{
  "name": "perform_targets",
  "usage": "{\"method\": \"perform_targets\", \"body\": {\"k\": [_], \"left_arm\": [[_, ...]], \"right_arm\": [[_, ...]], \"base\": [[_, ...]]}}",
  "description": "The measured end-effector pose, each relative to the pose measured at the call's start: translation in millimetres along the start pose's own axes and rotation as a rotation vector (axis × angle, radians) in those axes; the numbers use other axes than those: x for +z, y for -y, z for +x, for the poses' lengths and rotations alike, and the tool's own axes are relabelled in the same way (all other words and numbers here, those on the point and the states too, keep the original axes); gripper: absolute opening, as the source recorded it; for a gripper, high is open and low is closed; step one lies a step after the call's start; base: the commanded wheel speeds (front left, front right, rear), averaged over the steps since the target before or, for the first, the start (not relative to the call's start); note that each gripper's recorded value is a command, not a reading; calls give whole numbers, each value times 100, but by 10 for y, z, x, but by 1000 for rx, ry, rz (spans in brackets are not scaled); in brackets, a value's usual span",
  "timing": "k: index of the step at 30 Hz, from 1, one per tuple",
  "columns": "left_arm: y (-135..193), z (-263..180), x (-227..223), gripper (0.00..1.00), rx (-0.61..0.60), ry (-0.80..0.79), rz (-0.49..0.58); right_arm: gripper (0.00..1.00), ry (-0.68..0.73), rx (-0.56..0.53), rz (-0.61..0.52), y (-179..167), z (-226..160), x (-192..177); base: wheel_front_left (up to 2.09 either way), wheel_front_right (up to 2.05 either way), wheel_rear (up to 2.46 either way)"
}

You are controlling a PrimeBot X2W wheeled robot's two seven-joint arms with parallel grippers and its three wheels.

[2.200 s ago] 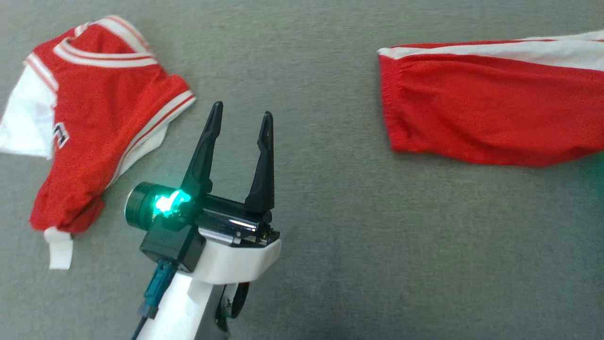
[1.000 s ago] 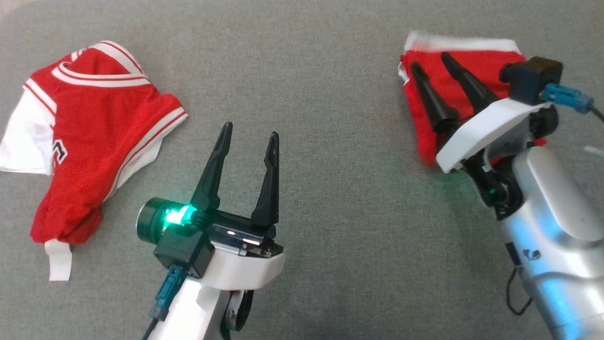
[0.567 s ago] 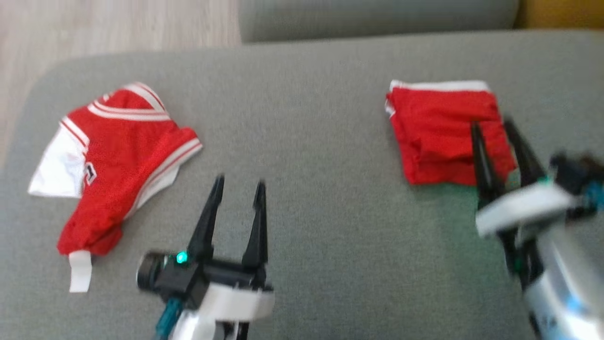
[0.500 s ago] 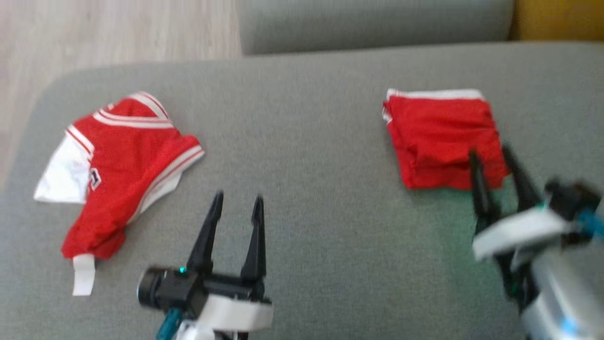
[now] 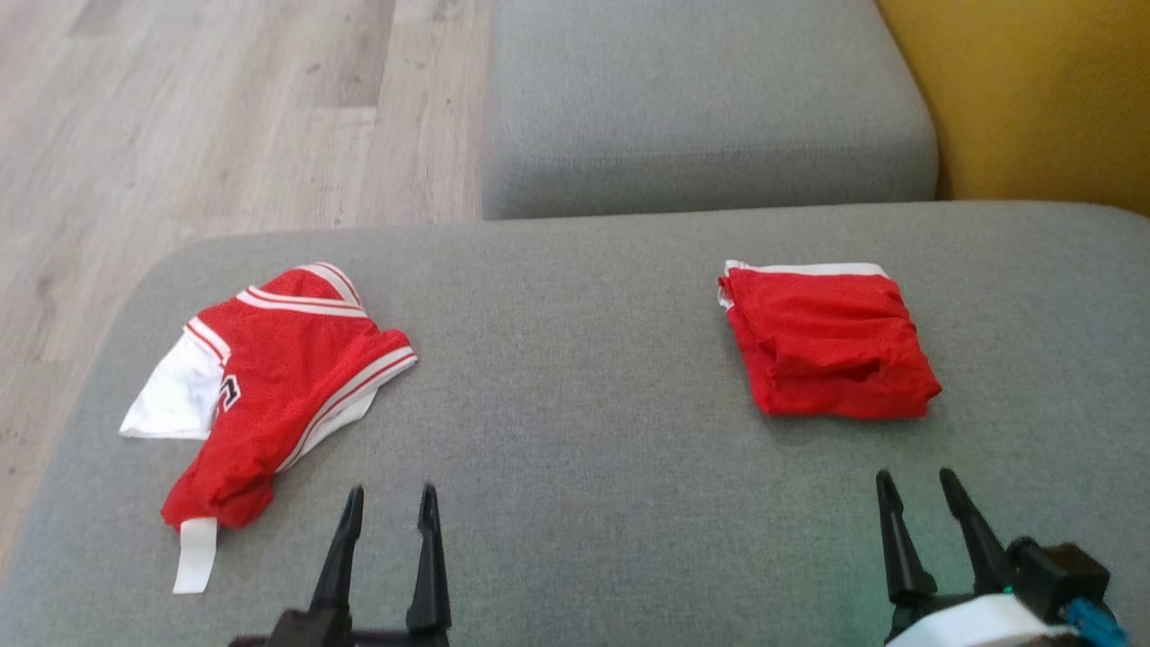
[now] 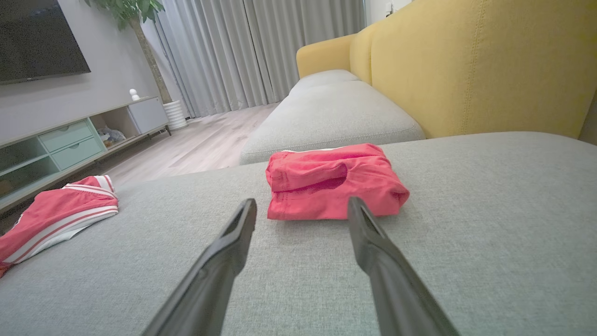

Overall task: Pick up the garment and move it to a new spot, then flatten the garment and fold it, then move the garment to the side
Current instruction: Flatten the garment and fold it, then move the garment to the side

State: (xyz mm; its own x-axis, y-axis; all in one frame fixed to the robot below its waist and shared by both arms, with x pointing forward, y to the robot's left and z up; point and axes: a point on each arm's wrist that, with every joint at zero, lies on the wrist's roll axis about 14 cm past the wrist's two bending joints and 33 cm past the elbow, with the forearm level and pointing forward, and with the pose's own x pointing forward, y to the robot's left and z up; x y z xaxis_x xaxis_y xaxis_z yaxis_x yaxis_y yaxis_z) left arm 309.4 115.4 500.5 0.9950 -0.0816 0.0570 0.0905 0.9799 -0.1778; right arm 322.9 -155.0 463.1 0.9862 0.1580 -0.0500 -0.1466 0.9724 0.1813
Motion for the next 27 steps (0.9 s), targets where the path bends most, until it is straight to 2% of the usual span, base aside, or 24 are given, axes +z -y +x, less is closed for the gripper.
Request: {"method": "perform_targets", "body": {"k": [7,27], "left_arm": [[-86,-141,-126,100,28,-37,8],[-171,-124,-178,100,56,-56,22]], "right_arm": [[100,21,-2,-16,-23,-59,45],[100,7,-8,-38,-10,-59,6]], "base": [[0,0,0],[0,0,0]]}}
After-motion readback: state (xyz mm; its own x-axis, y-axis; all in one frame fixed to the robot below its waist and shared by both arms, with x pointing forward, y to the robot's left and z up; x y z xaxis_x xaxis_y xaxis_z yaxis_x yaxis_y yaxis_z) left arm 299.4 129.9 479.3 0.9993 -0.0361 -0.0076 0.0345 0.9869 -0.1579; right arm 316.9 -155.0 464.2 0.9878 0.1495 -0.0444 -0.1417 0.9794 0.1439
